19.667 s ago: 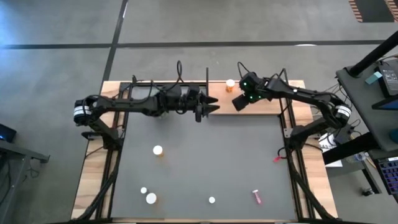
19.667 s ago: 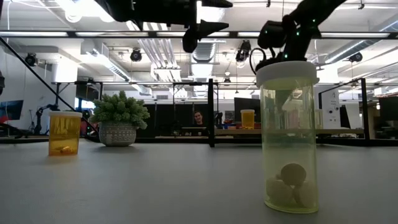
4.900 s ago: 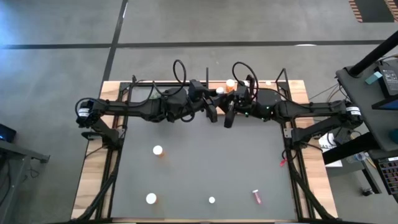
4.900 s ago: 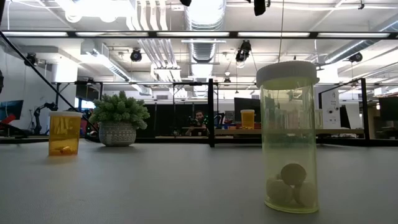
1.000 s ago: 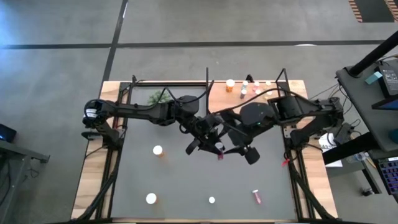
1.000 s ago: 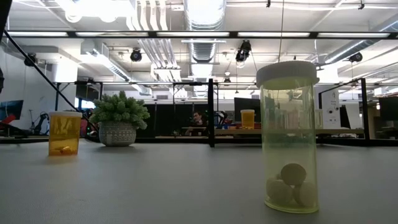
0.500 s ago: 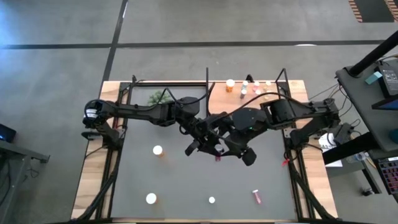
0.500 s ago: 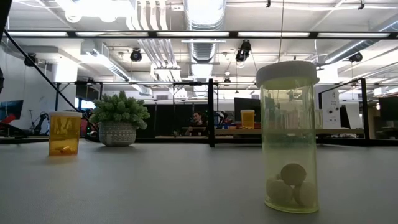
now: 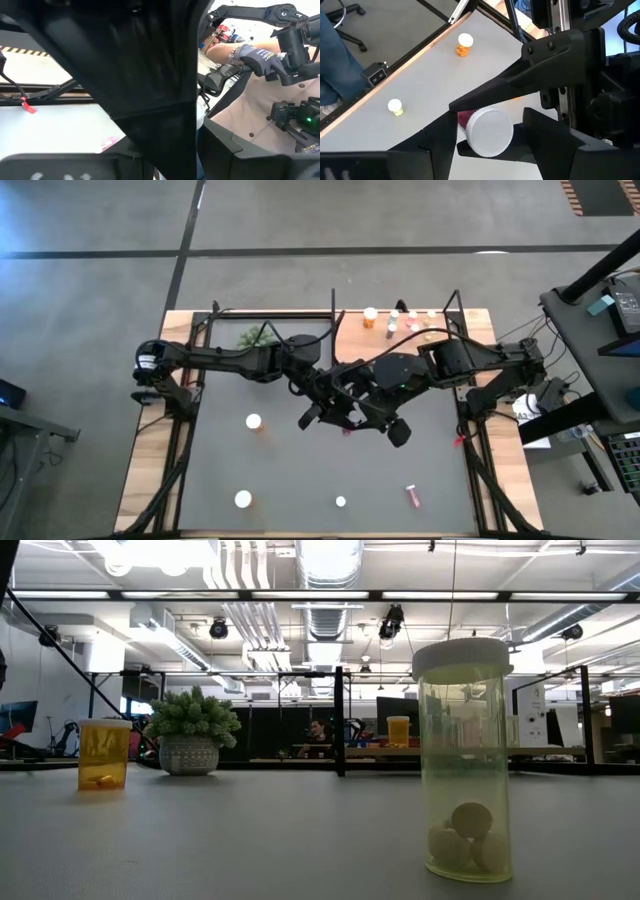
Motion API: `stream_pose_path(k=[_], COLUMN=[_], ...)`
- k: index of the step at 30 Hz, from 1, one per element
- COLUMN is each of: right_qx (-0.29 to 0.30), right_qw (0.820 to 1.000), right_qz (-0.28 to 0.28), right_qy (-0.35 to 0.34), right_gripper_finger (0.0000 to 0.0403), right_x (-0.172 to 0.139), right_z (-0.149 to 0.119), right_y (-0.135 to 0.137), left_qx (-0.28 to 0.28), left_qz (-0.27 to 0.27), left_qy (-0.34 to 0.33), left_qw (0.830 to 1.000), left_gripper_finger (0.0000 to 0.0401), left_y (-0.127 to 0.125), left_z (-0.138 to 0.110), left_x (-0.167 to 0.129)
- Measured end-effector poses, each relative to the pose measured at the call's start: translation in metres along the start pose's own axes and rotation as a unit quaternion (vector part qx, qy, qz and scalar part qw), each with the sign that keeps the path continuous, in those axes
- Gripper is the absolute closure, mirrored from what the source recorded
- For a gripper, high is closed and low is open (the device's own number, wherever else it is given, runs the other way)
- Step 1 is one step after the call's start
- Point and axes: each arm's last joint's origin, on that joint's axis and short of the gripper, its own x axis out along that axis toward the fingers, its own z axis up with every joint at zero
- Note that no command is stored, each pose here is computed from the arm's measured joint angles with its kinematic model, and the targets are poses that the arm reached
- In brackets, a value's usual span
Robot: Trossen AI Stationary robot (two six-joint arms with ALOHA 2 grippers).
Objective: Pick and place medicine bottles onto shelf by color
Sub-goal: Put the blue pill bottle on the shelf aligned with the other blue pill bottles
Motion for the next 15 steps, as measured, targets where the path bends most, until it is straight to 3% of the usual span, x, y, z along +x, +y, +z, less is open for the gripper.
stream_pose_path(k=[15], right_qx=[0.007], right_qw=[1.0], right_qz=[0.006], right_qy=[0.011], right_gripper_finger=[0.0274], right_x=[0.0], right_z=[-0.0022], right_y=[0.0012], left_qx=[-0.007], left_qz=[0.007], left_qy=[-0.002], left_qw=[1.0], left_gripper_finger=[0.0299], left_y=[0.0005], left_z=[0.0], left_x=[0.0])
